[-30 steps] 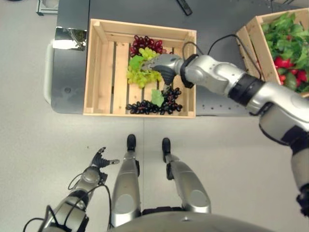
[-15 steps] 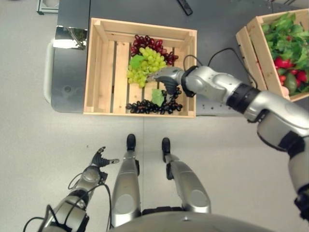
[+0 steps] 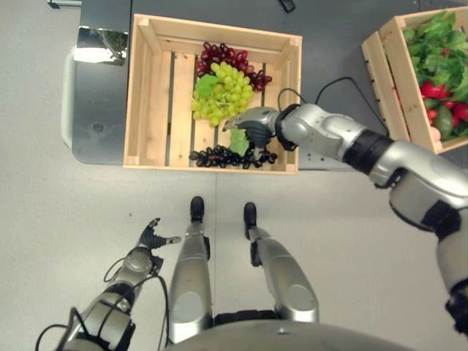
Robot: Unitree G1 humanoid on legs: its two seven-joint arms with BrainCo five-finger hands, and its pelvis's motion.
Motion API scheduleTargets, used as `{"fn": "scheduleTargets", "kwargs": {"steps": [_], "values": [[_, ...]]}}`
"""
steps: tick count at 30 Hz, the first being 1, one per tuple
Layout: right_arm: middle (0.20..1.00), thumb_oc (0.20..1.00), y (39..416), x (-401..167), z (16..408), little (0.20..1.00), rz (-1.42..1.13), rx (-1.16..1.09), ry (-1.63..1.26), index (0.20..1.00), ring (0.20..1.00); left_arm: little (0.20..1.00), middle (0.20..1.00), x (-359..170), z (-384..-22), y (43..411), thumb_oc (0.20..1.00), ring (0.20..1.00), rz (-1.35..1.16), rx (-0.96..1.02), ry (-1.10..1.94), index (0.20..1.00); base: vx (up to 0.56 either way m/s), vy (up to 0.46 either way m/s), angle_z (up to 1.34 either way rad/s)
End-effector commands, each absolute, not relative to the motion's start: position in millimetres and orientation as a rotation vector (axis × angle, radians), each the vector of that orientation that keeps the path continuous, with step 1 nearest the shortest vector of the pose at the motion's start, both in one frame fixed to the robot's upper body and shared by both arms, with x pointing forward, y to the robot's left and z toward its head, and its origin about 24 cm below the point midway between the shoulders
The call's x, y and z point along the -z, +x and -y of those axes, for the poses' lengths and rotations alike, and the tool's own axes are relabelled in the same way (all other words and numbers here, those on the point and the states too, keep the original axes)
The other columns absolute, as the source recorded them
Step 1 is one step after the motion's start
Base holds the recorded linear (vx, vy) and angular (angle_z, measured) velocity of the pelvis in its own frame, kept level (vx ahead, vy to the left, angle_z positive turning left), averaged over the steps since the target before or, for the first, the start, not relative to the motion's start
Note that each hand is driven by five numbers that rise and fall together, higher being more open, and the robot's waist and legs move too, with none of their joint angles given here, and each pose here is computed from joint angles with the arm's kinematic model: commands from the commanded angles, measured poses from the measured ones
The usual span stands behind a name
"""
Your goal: Pick up the fruits from the basket on one side to the basket on the other side
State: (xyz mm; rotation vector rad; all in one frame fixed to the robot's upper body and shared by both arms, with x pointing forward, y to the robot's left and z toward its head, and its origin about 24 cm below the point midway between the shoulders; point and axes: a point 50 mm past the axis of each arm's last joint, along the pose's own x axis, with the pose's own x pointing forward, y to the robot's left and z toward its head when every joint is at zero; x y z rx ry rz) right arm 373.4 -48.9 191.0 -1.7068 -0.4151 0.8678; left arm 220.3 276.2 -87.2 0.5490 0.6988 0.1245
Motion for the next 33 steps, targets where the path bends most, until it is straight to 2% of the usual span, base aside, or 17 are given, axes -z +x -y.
{"fn": "scheduleTargets", "kwargs": {"steps": [1, 15, 33], "values": [[1.0, 1.0, 371.4, -204.8, 50.2, 1.0, 0.469, -0.822, -1.67, 1.0, 1.0, 1.0, 1.0, 79.9, -289.4, 221.2, 1.0, 1.0, -0.68, -0.167, 0.559, 1.0, 0.0, 0.0, 0.0], [1.0, 1.0, 384.6, -191.4, 58.2, 1.0, 0.406, -0.747, -1.686, 1.0, 1.0, 1.0, 1.0, 71.9, -299.9, 224.6, 1.0, 1.0, -0.663, -0.186, 0.599, 1.0, -0.01, 0.0, 0.0], [1.0, 1.0, 380.7, -200.0, 50.2, 1.0, 0.475, -0.74, -1.672, 1.0, 1.0, 1.0, 1.0, 68.0, -301.4, 226.6, 1.0, 1.0, -0.637, -0.186, 0.625, 1.0, 0.0, -0.002, 0.0]]}}
